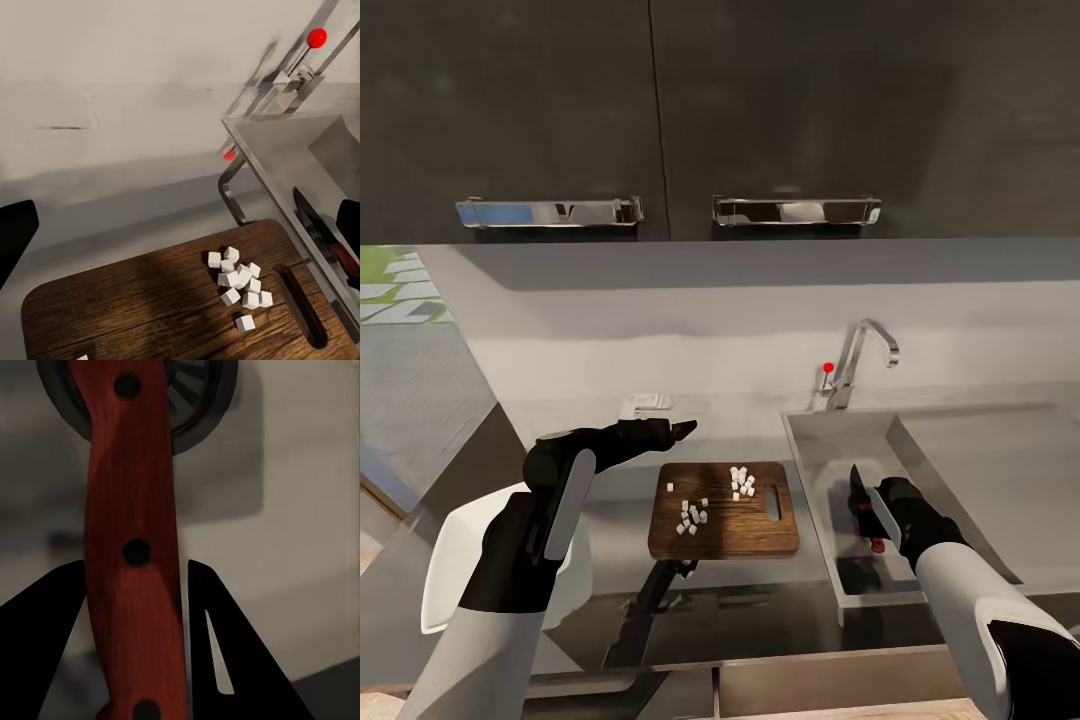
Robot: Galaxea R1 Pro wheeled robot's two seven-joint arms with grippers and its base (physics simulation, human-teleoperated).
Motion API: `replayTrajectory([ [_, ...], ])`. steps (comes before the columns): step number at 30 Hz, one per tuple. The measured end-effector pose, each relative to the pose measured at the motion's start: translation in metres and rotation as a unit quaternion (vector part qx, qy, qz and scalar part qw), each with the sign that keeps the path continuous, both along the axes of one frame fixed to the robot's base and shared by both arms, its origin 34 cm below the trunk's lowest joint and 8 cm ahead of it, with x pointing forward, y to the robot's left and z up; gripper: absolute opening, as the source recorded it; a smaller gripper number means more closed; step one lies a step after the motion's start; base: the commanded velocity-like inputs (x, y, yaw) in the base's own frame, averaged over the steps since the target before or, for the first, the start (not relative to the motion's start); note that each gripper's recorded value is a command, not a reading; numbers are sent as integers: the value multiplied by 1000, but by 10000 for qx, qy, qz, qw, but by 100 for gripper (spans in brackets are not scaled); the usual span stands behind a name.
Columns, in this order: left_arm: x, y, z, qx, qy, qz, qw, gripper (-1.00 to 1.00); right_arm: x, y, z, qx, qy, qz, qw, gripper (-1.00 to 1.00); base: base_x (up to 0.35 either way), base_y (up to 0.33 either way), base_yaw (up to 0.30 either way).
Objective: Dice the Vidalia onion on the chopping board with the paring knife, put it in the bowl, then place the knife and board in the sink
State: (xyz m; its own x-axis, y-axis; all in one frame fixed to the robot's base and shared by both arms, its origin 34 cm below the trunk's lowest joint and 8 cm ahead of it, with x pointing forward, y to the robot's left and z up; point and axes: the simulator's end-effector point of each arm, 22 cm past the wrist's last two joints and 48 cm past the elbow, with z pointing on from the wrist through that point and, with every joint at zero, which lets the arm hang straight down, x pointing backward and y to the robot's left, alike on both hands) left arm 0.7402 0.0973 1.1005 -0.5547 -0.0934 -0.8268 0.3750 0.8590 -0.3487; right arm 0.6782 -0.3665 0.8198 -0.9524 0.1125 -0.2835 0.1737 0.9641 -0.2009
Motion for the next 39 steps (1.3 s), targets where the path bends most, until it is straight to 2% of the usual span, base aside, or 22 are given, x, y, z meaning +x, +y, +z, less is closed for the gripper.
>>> replayTrajectory([
  [6, 0, 0, 0, 0, 0, 0, 10000, 100, 2, 0, 0, 5, -54, -3, 10000, -100, 0, 0, 0],
  [7, 0, 0, 0, 0, 1, 0, 10000, 100, 2, 0, 0, 5, -56, -4, 10000, 100, 0, 0, 0],
  [32, 0, 0, 0, 0, -2, 0, 10000, 100, 4, 1, 1, 6, -92, 2, 10000, 100, 0, 0, 0],
  [39, 0, 0, 1, -2, -6, 3, 10000, 100, 36, -2, 34, -74, -598, 34, 9982, 100, 0, 0, 0],
])
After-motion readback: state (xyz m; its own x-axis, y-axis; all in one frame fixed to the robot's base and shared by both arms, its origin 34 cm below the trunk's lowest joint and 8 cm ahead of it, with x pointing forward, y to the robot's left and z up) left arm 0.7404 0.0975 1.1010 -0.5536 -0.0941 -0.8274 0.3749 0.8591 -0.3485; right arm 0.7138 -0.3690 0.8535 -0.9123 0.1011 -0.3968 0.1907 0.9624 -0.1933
